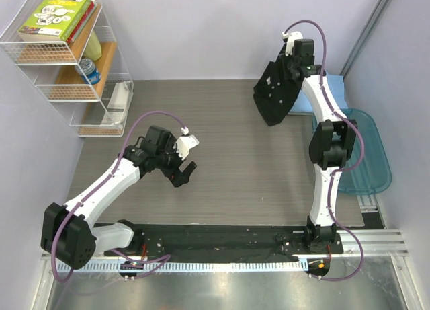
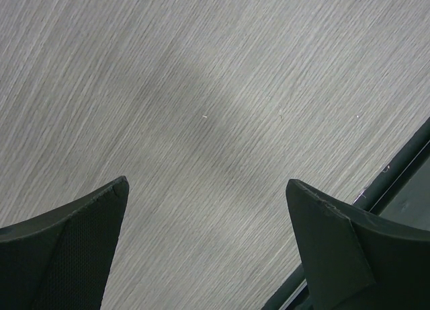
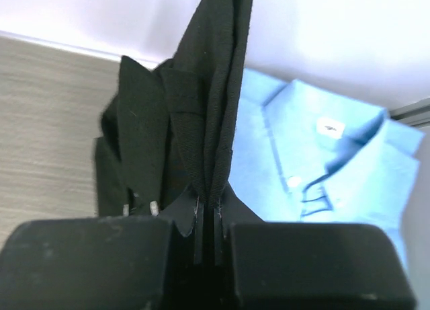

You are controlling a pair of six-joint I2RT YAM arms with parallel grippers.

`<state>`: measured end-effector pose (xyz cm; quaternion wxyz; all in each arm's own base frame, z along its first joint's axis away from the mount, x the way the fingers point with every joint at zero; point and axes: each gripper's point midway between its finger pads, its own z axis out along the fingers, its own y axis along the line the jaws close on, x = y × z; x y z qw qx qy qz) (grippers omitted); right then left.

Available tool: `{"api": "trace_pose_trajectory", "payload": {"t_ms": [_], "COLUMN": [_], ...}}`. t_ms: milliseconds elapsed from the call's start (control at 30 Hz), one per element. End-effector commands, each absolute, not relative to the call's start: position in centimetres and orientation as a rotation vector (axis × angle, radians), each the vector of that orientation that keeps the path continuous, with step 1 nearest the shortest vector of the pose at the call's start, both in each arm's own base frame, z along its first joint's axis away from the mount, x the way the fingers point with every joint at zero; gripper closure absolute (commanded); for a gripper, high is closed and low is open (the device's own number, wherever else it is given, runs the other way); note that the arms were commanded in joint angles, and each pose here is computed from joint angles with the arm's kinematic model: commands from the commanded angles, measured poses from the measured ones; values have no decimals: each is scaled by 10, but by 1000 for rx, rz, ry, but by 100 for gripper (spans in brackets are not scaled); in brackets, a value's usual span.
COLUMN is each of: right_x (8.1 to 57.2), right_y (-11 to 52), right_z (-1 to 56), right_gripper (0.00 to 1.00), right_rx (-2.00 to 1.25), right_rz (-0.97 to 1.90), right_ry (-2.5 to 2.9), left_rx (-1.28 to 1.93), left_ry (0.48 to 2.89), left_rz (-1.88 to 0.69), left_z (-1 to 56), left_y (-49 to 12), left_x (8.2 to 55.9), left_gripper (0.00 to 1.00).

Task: Fold and stack the long sleeve shirts
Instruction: Neatly place the folded shirt to the corner

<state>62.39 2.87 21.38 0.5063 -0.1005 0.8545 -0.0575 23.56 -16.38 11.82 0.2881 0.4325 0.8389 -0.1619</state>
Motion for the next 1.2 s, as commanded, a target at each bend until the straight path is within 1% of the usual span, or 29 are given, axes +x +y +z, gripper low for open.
{"api": "trace_pose_trajectory", "payload": {"t_ms": [0,400,633,833,1167], "right_x": [627,621,618,614,619], "right_y": [13,7,8,5,-28], "right_z": [293,348,372,375,369], "right_gripper": [99,99,99,99,99], "right_rx": [-224,-179,-150,-154,-117], "right_rz": [-225,-248,-233,-245,-307], "right_ry": [1892,1785,1737,1734,1739], "left_rx": [1135,1158,1168,1176,1196], "left_ry": [2198,2188,2190,2192,2197], "left_rz": [-431,-429,-417,-415,-411], "left_z": [127,126,125,122,119], "left_y": [-167,-169,-167,-167,-167], "left_x": [240,244,244,244,245], "left_gripper": [0,0,0,0,0]}}
